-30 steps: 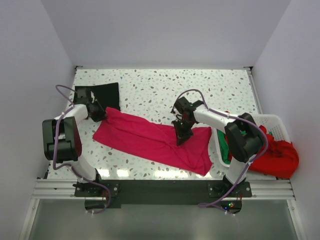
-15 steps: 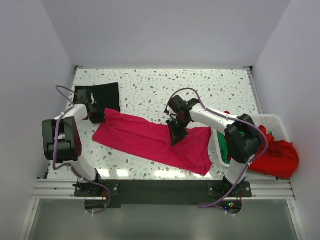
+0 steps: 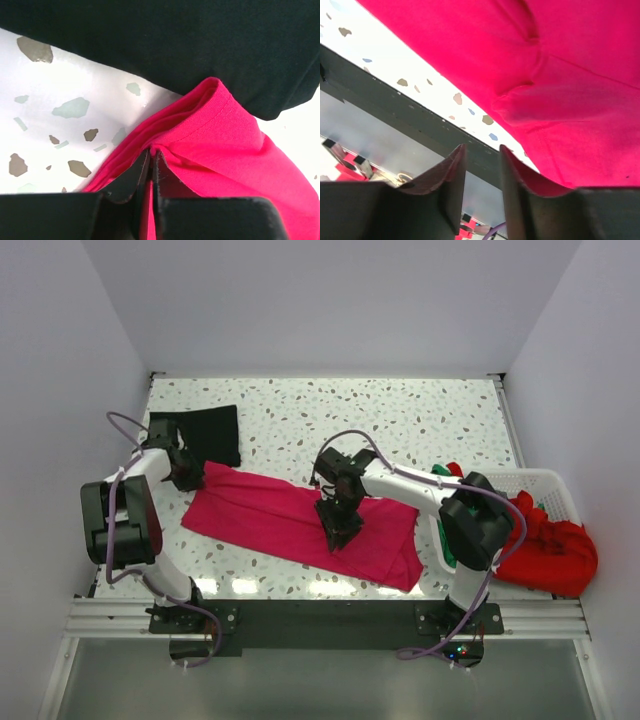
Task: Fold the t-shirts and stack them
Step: Fold the tshirt
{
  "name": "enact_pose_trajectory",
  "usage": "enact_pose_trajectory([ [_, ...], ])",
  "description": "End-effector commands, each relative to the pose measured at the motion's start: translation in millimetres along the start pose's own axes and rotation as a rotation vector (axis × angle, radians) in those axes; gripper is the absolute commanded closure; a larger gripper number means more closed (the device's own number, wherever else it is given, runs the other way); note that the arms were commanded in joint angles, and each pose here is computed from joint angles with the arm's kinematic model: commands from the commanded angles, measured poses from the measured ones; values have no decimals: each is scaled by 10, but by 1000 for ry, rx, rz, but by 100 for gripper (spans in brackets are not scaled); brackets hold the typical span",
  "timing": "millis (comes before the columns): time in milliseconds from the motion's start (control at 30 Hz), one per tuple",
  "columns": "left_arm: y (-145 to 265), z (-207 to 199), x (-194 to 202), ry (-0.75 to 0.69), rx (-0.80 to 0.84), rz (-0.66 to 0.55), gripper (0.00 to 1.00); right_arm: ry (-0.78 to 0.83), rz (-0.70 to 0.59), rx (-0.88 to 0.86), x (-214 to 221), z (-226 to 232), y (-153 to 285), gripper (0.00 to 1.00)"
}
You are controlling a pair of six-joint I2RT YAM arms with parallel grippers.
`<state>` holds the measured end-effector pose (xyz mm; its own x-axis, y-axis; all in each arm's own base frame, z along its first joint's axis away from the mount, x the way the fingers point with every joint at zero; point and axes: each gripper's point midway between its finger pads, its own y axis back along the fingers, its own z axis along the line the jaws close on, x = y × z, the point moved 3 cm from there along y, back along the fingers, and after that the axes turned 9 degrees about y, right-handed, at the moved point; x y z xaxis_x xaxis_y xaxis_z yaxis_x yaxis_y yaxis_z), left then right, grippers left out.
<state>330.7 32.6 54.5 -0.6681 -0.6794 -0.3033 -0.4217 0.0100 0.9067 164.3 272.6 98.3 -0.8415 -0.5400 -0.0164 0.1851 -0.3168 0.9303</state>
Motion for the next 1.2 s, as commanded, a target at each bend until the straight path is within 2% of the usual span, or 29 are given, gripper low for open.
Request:
enact_pose_trajectory([
  [0,166,-45,-195,-17,15,-67,87,31,-15,-35,-75,160,120,62],
  [67,189,-38,-194,-20,12,-64,75,43,-28,-33,-104,180,181,54],
  [233,379,-69,-300,-35,13,-117,66,15,-122,72,-314,37,455,43],
  [367,548,-174,-434,-44,46,-181,58,-114,-185,118,-431,-359,637,41],
  [467,610,-362,-546,-41,123,-236,55,-219,-207,197,-431,-751,738,40],
  [567,579,-623,-522,-69,189,-236,55,-311,-199,266,-405,-1069,767,40],
  [667,466,-915,-387,-99,268,-188,53,-407,-165,309,-314,-1319,698,38],
  [767,284,-1002,-220,-86,322,-99,53,-463,-155,323,-267,-1454,633,38],
  [1000,-120,-614,160,-53,166,75,53,-532,-50,371,0,-1658,390,37],
  [1167,-220,-269,382,68,103,120,52,-561,-20,372,87,-1796,260,37],
])
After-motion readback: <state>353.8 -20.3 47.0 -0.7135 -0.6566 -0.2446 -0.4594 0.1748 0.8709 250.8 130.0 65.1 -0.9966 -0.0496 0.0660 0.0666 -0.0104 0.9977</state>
